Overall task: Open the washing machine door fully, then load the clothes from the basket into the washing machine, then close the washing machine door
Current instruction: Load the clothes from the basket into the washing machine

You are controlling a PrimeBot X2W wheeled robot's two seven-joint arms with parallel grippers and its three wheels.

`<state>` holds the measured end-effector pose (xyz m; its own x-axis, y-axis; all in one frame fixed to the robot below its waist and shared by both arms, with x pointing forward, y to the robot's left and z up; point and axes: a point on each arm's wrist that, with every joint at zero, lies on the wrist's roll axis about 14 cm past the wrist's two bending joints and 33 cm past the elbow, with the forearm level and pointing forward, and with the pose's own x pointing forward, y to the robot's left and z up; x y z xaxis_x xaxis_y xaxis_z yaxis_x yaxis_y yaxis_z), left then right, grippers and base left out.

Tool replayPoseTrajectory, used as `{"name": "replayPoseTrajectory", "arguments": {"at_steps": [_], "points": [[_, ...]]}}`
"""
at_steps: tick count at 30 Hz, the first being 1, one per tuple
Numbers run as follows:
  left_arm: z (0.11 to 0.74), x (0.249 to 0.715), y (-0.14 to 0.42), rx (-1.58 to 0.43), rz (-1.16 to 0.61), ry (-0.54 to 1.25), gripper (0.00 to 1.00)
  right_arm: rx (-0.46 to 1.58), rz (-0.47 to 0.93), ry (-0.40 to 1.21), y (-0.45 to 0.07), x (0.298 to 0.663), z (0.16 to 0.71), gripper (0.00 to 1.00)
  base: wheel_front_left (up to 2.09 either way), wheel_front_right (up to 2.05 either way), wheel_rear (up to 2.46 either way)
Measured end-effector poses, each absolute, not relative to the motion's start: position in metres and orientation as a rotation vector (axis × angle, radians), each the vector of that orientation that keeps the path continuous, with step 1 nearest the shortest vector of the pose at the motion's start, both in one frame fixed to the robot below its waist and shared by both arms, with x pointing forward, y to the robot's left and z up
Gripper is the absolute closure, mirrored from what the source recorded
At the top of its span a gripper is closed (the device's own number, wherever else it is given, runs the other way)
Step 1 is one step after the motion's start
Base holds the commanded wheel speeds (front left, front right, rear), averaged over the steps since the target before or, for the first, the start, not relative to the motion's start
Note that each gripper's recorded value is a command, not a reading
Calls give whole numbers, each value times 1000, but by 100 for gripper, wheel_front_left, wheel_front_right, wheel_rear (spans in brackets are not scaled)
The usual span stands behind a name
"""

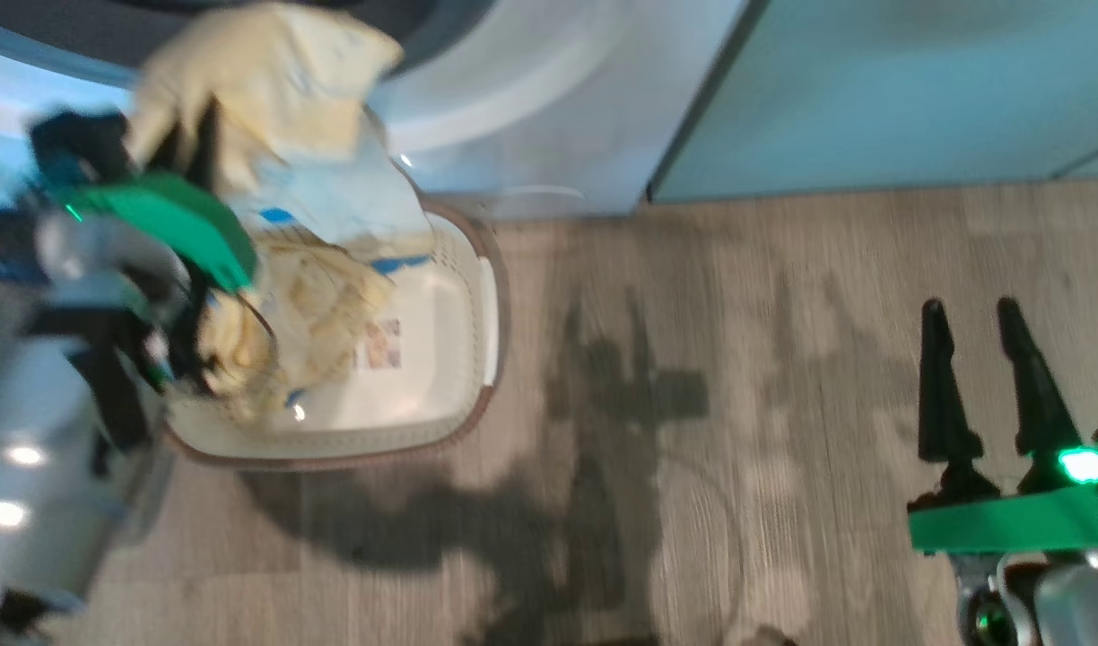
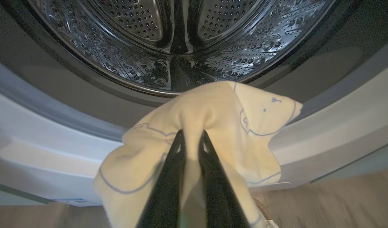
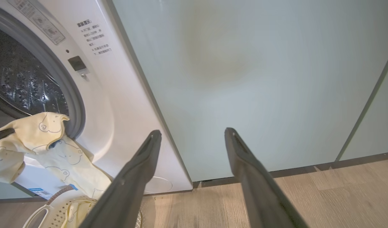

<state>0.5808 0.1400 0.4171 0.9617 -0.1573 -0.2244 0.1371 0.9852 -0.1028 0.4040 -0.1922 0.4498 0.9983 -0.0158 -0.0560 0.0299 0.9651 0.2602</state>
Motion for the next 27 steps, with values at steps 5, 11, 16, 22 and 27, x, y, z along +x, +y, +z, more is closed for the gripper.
{"name": "replayPoseTrajectory", "arguments": {"at_steps": [5, 11, 16, 22, 27], "points": [[407, 624, 145, -51, -160, 291, 100, 272, -61, 80, -204, 413, 436, 0, 0, 0, 0], [412, 671, 152, 3, -162, 345, 100, 287, -97, 102, -214, 417, 424, 0, 0, 0, 0], [417, 700, 148, 54, -177, 374, 100, 301, -124, 115, -221, 415, 419, 0, 0, 0, 0], [437, 737, 146, 107, -183, 317, 100, 313, -155, 126, -229, 414, 416, 0, 0, 0, 0], [451, 766, 139, 75, -176, 218, 100, 318, -188, 147, -237, 410, 409, 0, 0, 0, 0]]}}
